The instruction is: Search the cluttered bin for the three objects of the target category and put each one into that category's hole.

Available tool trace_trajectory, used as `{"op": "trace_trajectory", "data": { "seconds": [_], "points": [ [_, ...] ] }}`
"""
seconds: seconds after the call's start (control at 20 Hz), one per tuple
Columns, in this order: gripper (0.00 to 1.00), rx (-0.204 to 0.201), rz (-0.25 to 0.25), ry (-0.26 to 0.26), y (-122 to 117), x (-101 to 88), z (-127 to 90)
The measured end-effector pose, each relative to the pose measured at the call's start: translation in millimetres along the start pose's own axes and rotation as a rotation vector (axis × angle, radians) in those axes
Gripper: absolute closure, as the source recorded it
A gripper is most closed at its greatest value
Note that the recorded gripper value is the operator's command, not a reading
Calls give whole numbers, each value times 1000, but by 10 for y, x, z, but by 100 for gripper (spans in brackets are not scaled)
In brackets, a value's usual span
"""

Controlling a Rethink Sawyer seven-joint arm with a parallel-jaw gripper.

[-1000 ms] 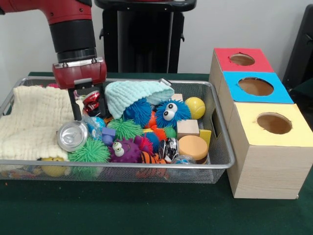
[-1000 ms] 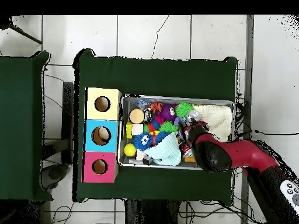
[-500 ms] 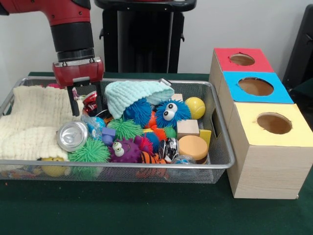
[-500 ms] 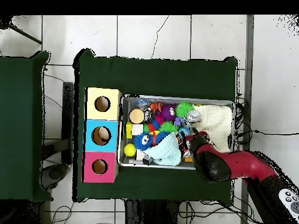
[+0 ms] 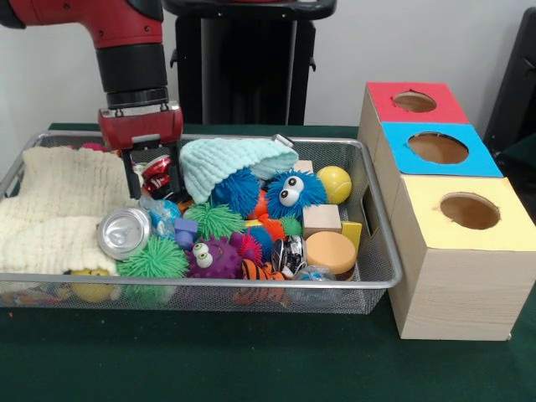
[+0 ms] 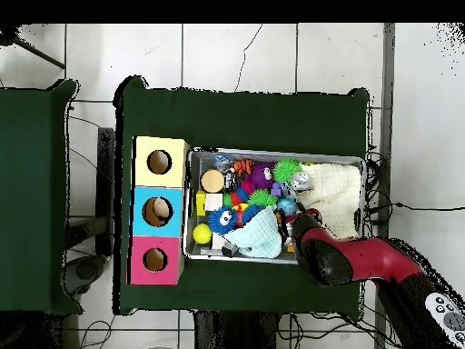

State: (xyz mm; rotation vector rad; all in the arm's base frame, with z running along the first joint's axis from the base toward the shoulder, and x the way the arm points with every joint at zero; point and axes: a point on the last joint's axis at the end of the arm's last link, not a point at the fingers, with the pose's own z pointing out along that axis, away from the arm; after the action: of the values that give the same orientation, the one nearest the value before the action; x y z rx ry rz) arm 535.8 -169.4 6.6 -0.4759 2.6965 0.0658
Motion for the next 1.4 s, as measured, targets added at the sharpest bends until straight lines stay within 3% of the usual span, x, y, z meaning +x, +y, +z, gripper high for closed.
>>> {"op": "trace_trajectory", "data": {
  "seconds": [0.3, 0.5, 0.8, 1.4],
  "points": [
    [0, 26, -13, -63, 153, 86, 121],
    [0, 42, -7, -142, 276, 198, 224],
    [0, 60, 10, -194, 292, 314, 268],
    [0, 76, 14, -200, 252, 384, 250]
  ]
}}
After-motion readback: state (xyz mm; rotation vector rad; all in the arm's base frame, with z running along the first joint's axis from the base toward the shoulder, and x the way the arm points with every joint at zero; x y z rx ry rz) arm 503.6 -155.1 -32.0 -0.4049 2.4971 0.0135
